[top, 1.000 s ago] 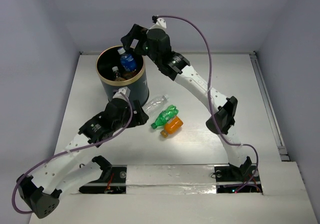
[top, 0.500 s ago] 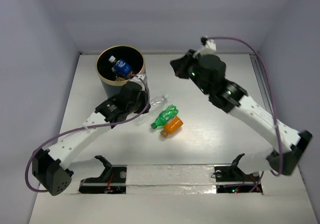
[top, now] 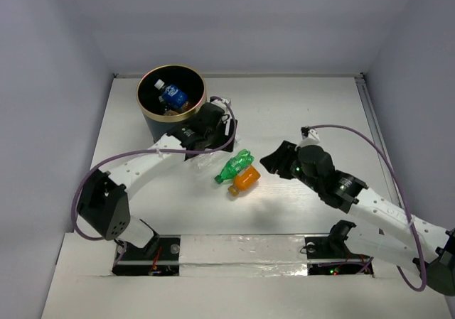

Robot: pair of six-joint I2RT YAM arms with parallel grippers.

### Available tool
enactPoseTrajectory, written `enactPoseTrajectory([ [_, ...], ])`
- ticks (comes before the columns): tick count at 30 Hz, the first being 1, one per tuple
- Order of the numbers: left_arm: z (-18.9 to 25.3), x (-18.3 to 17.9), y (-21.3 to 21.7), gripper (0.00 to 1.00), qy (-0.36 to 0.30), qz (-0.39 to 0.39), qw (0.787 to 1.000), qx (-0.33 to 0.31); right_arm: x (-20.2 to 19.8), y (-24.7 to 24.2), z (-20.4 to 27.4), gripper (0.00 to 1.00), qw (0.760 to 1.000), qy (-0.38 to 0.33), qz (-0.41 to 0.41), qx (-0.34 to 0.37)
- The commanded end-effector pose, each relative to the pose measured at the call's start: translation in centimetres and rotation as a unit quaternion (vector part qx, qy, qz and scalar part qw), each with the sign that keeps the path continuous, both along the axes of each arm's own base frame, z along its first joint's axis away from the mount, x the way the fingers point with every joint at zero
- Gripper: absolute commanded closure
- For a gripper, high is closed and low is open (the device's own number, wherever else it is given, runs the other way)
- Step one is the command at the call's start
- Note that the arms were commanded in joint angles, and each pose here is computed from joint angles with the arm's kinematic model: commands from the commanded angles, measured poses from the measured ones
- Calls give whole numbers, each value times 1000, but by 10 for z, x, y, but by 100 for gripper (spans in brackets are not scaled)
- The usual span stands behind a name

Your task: Put the plastic bottles in the bin

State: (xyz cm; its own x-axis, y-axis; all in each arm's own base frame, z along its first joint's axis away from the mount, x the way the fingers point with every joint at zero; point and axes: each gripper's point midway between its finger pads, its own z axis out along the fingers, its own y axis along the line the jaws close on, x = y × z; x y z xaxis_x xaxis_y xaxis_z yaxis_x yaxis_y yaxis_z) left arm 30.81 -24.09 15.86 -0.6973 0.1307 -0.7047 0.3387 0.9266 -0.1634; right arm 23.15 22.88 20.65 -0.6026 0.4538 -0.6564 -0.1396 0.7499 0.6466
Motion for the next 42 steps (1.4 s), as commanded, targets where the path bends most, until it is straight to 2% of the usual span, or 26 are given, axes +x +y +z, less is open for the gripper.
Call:
enactPoseTrajectory([
  [1, 17, 20, -9, 27, -32, -2, 999, 3, -9, 8, 11, 40, 999, 0, 21, 40],
  [3, 1, 25, -11, 23, -18, -2, 1000, 24, -12, 10, -3, 29, 999, 17, 29, 26],
  [4, -7, 30, -14, 23, -12, -4, 999, 32, -14, 11, -6, 19, 999, 23, 33, 27],
  [7, -22, 37, -19, 22, 2, -9, 999, 50, -19, 11, -15, 7, 998, 35, 37, 26],
  [8, -25, 39, -20, 22, 4, -10, 998, 54, -19, 11, -16, 6, 998, 35, 39, 27],
  [17, -63, 53, -27, 19, 31, -30, 994, 103, -27, 8, -27, 3, 997, 49, 48, 21],
  [26, -99, 46, -27, 20, 62, -42, 990, 118, -33, 27, -51, 0, 992, 95, 83, 24],
  [29, -105, 44, -25, 22, 65, -46, 990, 120, -32, 33, -58, 0, 990, 107, 85, 25],
  [30, -105, 44, -25, 26, 63, -46, 990, 119, -31, 34, -60, 0, 990, 109, 84, 26],
  [35, -81, 53, -30, 37, 35, -37, 994, 100, -30, 47, -67, 0, 986, 128, 94, 43],
  [36, -74, 54, -30, 42, 28, -35, 994, 97, -29, 49, -69, 0, 986, 132, 95, 45],
  [39, -38, 61, -34, 51, -6, -31, 997, 74, -25, 54, -82, 0, 984, 151, 87, 38],
  [42, 3, 64, -38, 56, -39, -30, 998, 46, -21, 56, -95, 0, 983, 166, 74, 30],
])
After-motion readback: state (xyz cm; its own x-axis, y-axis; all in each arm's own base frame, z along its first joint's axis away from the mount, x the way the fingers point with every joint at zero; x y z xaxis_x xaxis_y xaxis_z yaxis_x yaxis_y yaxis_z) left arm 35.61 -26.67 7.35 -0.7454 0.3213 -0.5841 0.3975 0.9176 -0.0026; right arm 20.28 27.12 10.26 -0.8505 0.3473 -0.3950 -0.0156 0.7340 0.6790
